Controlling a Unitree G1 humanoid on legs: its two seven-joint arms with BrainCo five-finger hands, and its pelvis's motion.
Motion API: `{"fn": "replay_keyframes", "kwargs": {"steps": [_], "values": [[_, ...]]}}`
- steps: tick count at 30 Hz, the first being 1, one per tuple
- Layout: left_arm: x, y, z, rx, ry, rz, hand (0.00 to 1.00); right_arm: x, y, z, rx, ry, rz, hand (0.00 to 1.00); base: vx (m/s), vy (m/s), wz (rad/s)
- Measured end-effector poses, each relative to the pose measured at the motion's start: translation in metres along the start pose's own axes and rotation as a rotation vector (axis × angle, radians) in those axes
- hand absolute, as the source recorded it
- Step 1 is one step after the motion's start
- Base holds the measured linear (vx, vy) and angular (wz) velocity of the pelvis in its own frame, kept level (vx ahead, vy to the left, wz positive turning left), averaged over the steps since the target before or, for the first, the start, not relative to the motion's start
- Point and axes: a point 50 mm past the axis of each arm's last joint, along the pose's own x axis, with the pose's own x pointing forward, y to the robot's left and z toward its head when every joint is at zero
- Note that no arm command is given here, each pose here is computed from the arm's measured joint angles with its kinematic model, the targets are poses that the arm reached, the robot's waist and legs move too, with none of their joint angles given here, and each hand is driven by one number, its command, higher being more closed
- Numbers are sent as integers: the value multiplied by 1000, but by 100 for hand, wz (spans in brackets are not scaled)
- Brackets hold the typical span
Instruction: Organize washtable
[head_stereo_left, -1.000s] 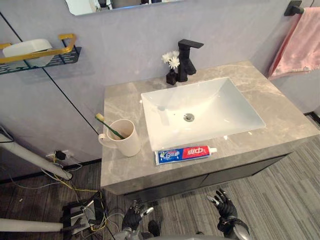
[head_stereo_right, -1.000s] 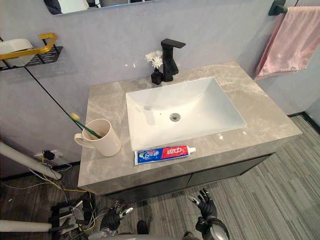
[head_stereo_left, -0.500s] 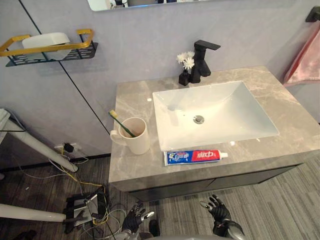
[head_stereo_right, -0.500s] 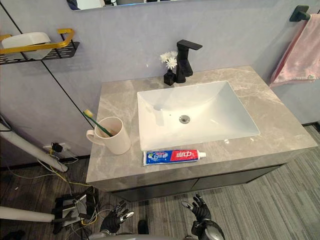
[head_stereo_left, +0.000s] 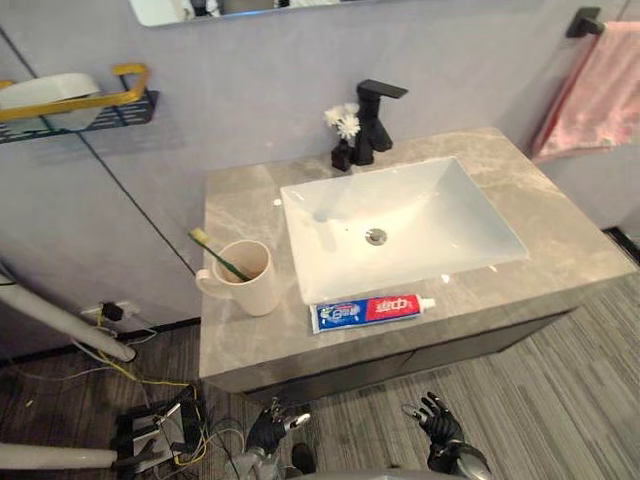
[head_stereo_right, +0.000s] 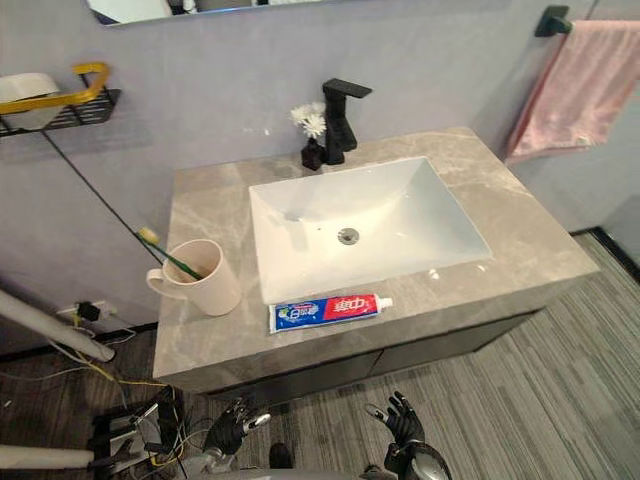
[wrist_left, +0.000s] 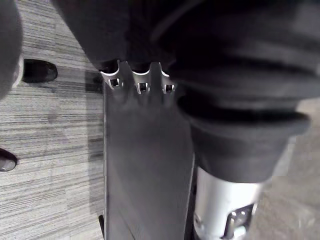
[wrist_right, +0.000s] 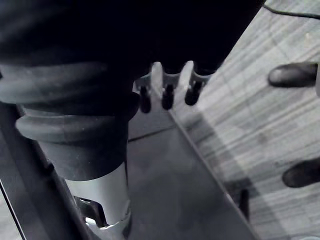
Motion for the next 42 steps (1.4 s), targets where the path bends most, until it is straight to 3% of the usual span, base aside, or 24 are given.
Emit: {"fn": "replay_keyframes", "kwargs": {"steps": [4,7,13,25,41,42], "values": [[12,-20,41,6,-161,-54,0,7,2,28,108,-108,-14,0,-76,-30,158],[10,-19,43,11,-179,-42,0,11,4,46,104,-163,-1,0,-198,3,122],[1,-20,25,-33,-134,-27,0,4,-10,35,130,-141,-39,0,-27,104,44],[4,-11,31,38,-131,-49,0,3,-5,25,176,-120,-48,0,-46,88,-21],[4,-5,46,-2,-203,-25,0,-2,2,41,83,-198,-15,0,48,-29,-27],[6,-9,32,-24,-145,-30,0,0,17,33,46,-165,43,0,36,-3,4]]}}
